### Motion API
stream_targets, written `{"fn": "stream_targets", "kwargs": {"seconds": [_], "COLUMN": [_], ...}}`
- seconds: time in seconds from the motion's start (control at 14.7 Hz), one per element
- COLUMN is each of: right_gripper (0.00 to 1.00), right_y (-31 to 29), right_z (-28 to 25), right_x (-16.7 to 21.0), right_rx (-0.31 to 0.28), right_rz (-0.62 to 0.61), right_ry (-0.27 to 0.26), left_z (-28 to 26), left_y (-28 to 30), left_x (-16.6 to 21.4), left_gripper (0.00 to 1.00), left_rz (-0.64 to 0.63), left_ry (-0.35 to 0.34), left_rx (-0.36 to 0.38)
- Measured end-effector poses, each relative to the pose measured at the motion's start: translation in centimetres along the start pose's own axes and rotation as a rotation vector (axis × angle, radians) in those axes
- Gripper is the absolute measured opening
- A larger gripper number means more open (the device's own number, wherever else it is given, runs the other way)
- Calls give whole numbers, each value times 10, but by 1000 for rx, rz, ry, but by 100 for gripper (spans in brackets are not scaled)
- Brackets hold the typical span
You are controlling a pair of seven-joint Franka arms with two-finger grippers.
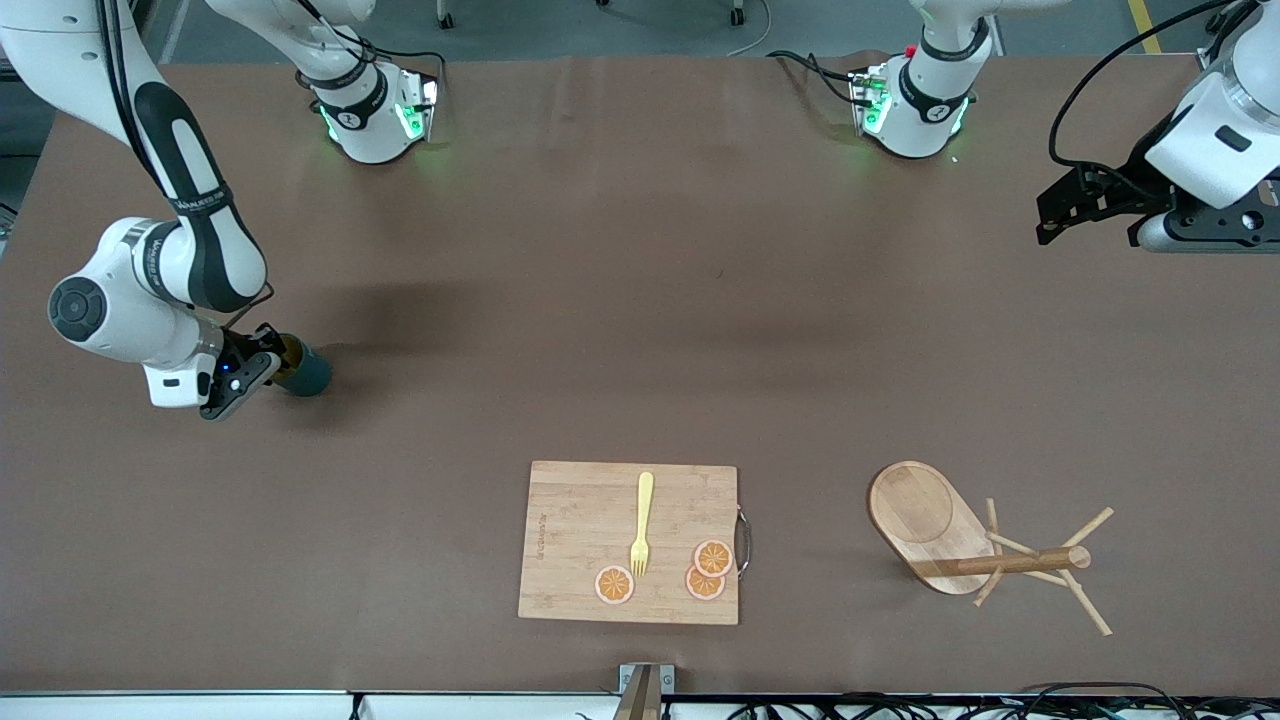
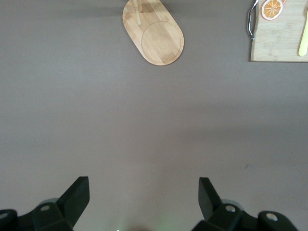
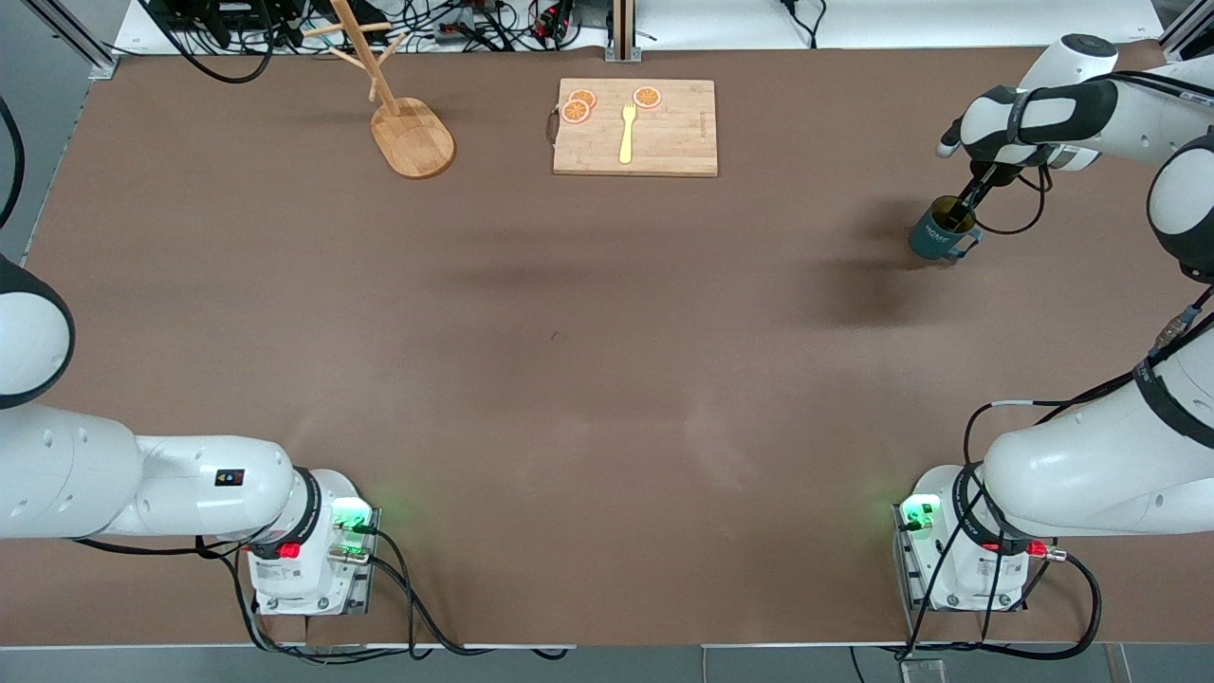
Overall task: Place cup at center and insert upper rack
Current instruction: 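Reach the right gripper down to the teal cup, then grasp the teal cup with the right gripper and carry it toward the table center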
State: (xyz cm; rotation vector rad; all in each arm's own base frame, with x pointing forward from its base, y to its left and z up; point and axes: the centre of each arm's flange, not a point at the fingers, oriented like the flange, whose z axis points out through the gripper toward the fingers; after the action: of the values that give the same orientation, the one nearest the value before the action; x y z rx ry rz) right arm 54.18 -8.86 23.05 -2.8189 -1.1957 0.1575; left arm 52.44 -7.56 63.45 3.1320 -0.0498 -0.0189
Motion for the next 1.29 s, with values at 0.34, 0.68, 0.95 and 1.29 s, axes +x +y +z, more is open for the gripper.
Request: {"fn": "stream_targets", "kwargs": {"seconds": [0.34,0.68,0.95,1.29], "right_gripper": [4,4,4,4], "right_y": [-25,-146,-263,-383], "right_z": [-34,-76,-98,-108], "right_x": [35,141,223,300], "right_rx": [61,88,55,38], "right_rz": [171,348,490,449], "right_ry": [-35,-5,28,74], "left_z": [0,2,4,6], "left_y": [0,0,0,0], "left_x": [0,1,2,2], "left_gripper": [100,100,100,100], "left_rz": [0,0,0,1], "left_ry": [-1,-3,-8,-13], "left_rx": [0,0,0,0]}}
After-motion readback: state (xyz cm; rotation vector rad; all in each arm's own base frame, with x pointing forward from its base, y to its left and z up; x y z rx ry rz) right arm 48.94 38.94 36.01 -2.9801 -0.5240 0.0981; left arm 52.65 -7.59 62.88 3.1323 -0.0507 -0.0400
